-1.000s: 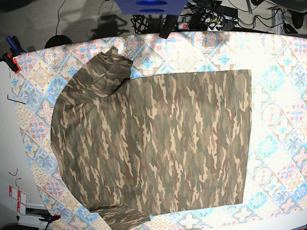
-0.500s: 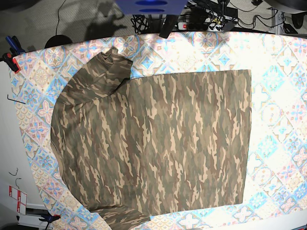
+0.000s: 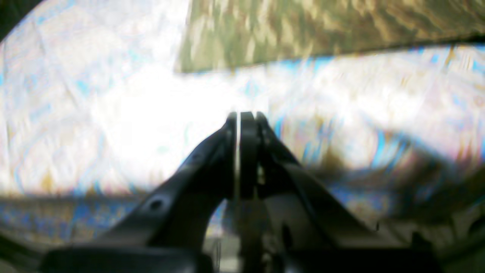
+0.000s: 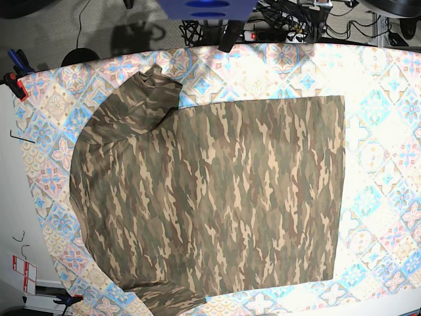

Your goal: Fold the T-shirt properly

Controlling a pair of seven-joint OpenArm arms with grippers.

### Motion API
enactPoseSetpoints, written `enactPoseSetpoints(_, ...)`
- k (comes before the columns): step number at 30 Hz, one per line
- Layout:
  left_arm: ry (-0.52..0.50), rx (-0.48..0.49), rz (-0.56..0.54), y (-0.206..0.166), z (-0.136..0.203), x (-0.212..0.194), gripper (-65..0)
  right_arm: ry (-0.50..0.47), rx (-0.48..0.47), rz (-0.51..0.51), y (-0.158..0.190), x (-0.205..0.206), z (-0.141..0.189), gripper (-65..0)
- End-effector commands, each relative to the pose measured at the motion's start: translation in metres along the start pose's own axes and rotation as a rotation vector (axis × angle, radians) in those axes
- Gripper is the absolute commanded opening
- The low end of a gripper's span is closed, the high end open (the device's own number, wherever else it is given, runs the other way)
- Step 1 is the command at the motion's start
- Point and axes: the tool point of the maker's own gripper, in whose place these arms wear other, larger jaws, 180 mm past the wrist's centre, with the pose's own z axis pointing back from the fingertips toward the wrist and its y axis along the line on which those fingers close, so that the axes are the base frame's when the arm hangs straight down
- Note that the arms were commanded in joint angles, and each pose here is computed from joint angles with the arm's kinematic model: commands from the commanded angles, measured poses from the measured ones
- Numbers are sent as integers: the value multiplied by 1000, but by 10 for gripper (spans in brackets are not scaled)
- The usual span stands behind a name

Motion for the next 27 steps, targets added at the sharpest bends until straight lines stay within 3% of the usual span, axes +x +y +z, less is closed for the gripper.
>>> enactPoseSetpoints(1, -26, -7, -4, 1, 5, 13, -650, -13, 6, 6, -2, 10, 7, -650)
enactPoseSetpoints(5, -50, -23, 2, -4, -15, 39, -646, -42, 12, 19, -3, 42, -14, -650)
enactPoseSetpoints(18, 75, -72, 22, -16, -77, 103, -617, 18, 59, 89, -5, 118, -88, -647)
enactPoseSetpoints(21, 126, -96, 18, -10, -87, 116, -600, 53, 60, 98, -4, 127, -105, -598)
enactPoseSetpoints(27, 286, -101, 60, 9, -118, 110, -474, 101, 52, 98, -4, 135, -128, -440)
